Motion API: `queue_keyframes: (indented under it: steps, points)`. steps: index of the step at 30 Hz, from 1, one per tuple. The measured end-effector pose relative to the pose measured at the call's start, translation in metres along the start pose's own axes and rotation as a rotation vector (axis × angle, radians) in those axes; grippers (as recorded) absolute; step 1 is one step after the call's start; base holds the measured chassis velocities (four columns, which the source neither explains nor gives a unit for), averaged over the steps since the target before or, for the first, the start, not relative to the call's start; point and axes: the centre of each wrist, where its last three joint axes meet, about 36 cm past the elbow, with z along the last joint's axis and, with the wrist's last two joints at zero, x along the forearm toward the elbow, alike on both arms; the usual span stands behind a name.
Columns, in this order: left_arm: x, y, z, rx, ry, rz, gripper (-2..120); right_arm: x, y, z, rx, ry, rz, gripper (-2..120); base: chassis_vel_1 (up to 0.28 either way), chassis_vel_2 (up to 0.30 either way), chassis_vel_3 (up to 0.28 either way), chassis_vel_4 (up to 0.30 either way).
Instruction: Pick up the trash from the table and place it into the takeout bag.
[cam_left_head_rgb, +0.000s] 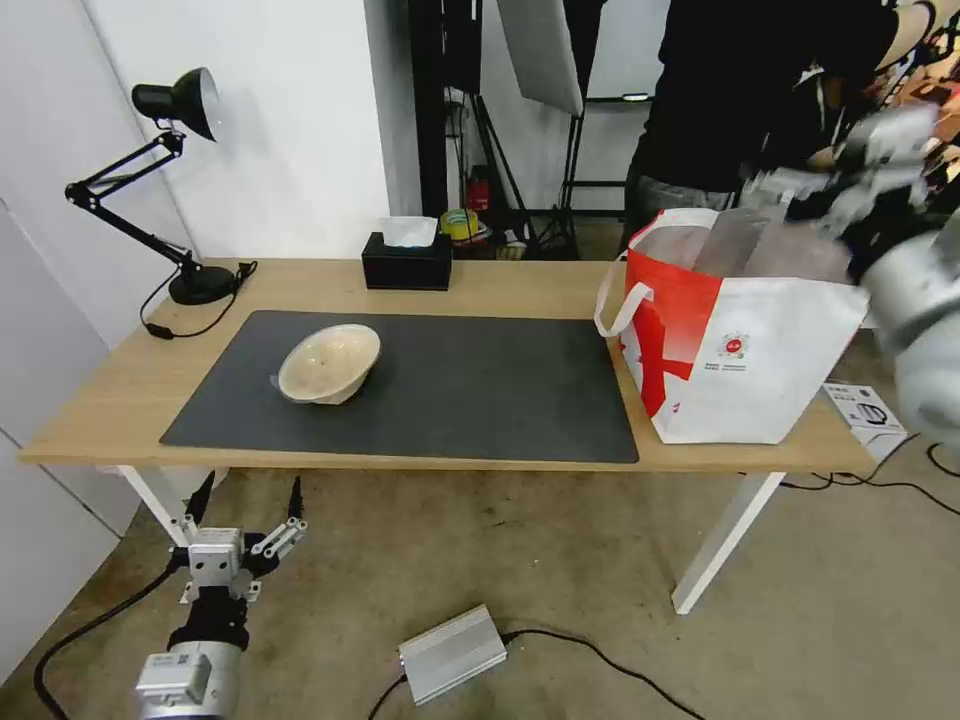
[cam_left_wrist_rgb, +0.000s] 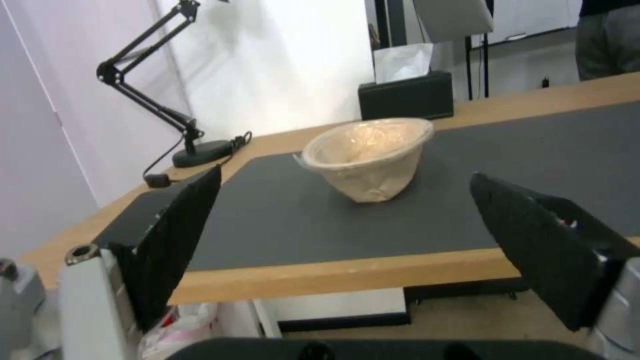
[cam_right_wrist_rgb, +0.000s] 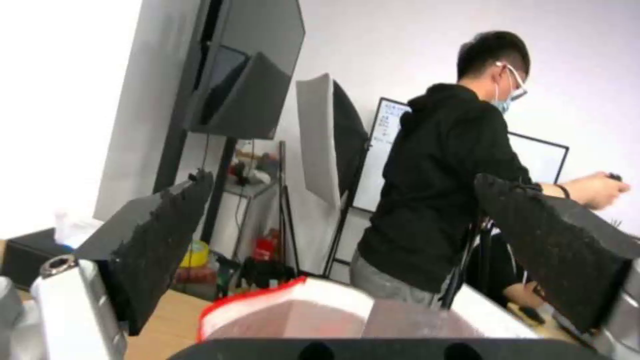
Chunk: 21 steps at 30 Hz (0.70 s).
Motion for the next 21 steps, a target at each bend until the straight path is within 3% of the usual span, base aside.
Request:
queue_keyframes:
  steps: [9, 21]
  points:
    - [-0.001, -0.001, 0.002, 0.002, 0.005, 0.0, 100, 0.067, 0.045, 0.045, -0.078, 0.089, 0.022, 100, 0.0, 0.0, 0.0, 0.0]
    - [-0.003, -0.002, 0.006, 0.005, 0.009, 0.002, 100, 0.13, 0.086, 0.094, -0.113, 0.162, 0.05, 100, 0.0, 0.0, 0.0, 0.0]
